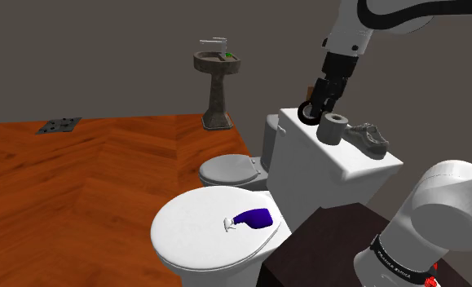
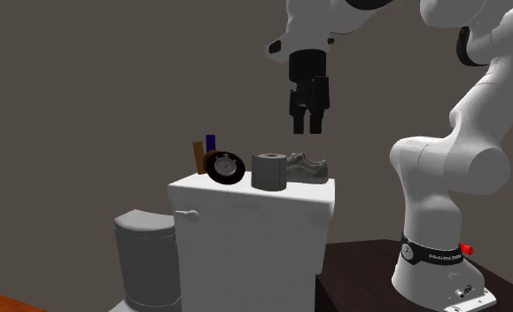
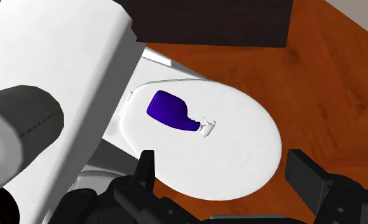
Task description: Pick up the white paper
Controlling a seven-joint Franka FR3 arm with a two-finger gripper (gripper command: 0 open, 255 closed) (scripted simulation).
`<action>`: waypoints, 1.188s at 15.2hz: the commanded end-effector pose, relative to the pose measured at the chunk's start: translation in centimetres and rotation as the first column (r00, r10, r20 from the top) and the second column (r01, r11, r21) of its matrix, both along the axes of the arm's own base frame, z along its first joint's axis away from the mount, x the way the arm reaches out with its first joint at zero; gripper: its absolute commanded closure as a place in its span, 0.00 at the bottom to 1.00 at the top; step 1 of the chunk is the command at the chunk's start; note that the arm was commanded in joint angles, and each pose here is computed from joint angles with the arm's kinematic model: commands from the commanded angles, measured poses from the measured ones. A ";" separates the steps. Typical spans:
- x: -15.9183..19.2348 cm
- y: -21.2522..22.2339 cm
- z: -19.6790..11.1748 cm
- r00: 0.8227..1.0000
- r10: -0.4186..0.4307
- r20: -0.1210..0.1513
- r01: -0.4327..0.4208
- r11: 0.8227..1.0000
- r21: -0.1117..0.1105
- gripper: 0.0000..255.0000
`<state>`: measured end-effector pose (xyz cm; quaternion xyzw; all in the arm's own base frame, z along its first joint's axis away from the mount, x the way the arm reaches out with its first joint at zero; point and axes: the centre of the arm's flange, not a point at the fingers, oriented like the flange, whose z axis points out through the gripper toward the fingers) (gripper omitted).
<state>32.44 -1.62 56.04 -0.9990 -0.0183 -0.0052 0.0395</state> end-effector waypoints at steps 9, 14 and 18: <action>3.0 -8.9 -3.5 1.000 -0.027 -0.013 0.027 0.999 -0.040 0.00; 4.8 -14.6 -5.6 0.999 -0.044 -0.020 0.043 0.997 -0.066 0.00; 6.1 -19.2 -7.1 0.998 -0.058 -0.025 0.056 0.995 -0.086 0.00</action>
